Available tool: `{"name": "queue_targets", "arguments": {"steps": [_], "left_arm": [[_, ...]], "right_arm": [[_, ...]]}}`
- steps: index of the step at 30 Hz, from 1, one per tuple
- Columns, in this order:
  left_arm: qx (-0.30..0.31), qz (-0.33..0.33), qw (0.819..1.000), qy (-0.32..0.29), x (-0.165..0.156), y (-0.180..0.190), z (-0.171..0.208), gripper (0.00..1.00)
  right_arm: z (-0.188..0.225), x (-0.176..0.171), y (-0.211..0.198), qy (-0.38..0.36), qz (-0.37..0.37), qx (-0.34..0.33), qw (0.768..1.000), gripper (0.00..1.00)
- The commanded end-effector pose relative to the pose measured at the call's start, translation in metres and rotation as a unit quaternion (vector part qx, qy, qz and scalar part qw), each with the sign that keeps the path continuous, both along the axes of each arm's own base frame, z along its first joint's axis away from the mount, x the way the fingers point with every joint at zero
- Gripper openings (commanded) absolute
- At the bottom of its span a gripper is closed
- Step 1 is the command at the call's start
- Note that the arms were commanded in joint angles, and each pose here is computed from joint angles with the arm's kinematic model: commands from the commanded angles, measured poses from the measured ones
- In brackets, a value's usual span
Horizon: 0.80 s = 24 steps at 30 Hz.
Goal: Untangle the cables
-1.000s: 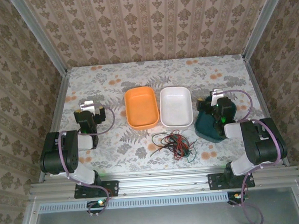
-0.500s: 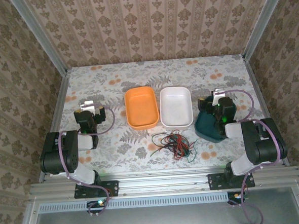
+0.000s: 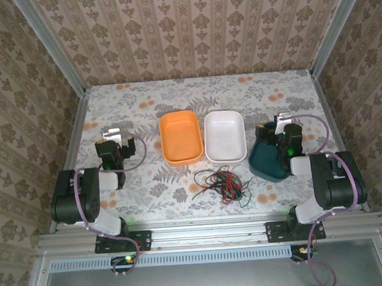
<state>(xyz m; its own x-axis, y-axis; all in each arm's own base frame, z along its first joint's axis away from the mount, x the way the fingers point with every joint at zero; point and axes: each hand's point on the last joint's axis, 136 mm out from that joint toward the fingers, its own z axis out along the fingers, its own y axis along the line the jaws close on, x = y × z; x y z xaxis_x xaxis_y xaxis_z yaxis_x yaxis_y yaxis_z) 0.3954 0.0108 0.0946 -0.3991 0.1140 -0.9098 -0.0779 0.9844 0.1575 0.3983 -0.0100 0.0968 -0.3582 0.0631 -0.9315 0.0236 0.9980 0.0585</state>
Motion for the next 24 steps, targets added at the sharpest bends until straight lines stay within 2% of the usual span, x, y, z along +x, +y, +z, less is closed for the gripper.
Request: {"name": "queue_targets", "arguments": {"steps": [1,3,5,8,10,15,18,21,24], "left_arm": [[-0.003,0.035,0.999,0.035,0.009,0.004,0.048,1.0],[-0.014,0.061,0.998,0.031,0.009,0.008,0.067,1.0],[-0.056,0.078,0.995,0.022,0.005,0.002,0.079,1.0],[-0.118,0.038,0.992,0.03,0.002,-0.035,0.082,1.0],[-0.133,0.005,0.99,0.035,0.0,-0.074,0.082,1.0],[-0.142,-0.096,0.983,0.063,0.001,-0.181,0.077,1.0],[-0.176,-0.138,0.971,0.085,0.004,-0.23,0.073,1.0],[-0.24,-0.165,0.952,0.096,0.009,-0.261,0.065,1.0],[-0.248,-0.183,0.945,0.112,0.01,-0.278,0.058,1.0]], "right_arm": [[0.021,-0.003,-0.023,0.02,-0.073,0.014,0.997,1.0],[0.045,-0.01,-0.047,0.041,-0.155,0.034,0.986,1.0],[0.065,-0.017,-0.055,0.025,-0.195,0.064,0.978,0.99],[0.082,-0.03,-0.053,0.033,-0.221,0.097,0.97,0.96],[0.08,-0.042,-0.049,0.065,-0.237,0.125,0.961,0.92],[0.048,-0.053,-0.011,0.15,-0.198,0.187,0.95,0.72],[0.02,-0.05,0.016,0.198,-0.164,0.23,0.938,0.57],[0.007,-0.04,0.034,0.216,-0.136,0.261,0.931,0.53],[0.004,-0.032,0.043,0.225,-0.118,0.272,0.928,0.51]]}}
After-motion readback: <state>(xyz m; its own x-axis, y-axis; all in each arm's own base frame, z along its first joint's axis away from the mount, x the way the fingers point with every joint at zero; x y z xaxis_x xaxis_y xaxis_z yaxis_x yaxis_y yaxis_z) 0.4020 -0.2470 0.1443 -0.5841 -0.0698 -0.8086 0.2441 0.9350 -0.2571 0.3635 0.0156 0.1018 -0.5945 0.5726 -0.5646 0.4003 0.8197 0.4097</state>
